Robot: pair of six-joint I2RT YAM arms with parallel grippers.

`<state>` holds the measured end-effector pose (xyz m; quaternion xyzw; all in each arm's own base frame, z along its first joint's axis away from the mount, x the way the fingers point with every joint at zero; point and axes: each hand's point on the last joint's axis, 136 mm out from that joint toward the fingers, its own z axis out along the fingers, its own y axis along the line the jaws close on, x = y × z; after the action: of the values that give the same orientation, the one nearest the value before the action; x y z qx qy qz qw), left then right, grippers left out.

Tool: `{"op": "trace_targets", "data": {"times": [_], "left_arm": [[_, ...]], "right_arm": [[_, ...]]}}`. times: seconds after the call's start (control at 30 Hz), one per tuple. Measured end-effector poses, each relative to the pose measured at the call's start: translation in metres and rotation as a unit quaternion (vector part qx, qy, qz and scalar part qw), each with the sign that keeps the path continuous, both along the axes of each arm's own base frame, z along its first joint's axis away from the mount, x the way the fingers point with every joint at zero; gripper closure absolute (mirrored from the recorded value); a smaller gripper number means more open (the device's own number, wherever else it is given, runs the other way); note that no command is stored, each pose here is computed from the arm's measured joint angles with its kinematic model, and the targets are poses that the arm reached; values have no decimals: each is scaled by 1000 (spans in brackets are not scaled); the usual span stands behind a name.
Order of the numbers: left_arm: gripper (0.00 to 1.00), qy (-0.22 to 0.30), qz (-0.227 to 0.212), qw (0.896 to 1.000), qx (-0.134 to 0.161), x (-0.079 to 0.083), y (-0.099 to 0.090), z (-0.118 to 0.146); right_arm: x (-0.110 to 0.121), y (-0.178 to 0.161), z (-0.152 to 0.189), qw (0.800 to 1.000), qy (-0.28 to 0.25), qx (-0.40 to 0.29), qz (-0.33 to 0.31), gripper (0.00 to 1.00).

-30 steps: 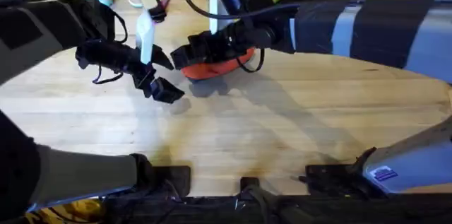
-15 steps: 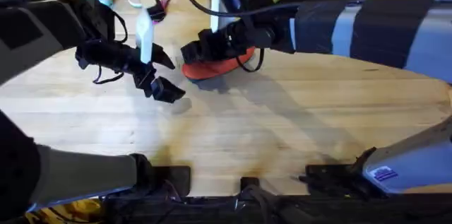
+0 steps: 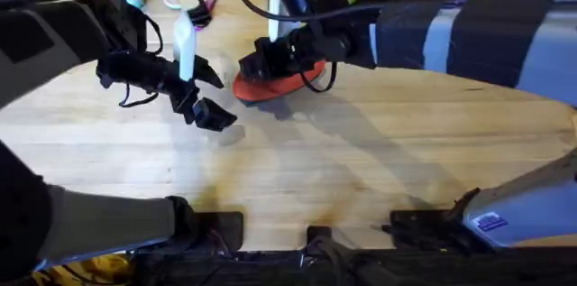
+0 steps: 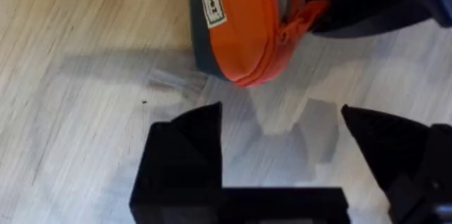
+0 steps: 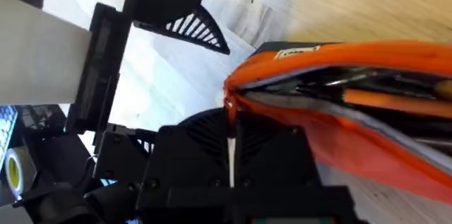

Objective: Unzip the bag, pick up the pens from the table one at a time and place them inside, then zip the bag closed.

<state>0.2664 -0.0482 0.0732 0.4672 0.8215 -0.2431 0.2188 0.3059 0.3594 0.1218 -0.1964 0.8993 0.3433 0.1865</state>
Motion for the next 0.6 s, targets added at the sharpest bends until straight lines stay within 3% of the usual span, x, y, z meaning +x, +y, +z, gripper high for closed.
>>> {"op": "trace_targets", "data": {"times": [0.37,0.57,0.6], "left_arm": [[7,-25,0,998,-50,9,-12,12],[7,-55,-4,996,-75,18,-19,20],[7,-73,-20,993,-86,23,-29,25]], "right_arm": [[-3,-3,33,999,-25,22,-1,968],[-3,-4,33,999,-24,21,-2,968],[-3,-4,33,1000,-24,21,-2,969]]}}
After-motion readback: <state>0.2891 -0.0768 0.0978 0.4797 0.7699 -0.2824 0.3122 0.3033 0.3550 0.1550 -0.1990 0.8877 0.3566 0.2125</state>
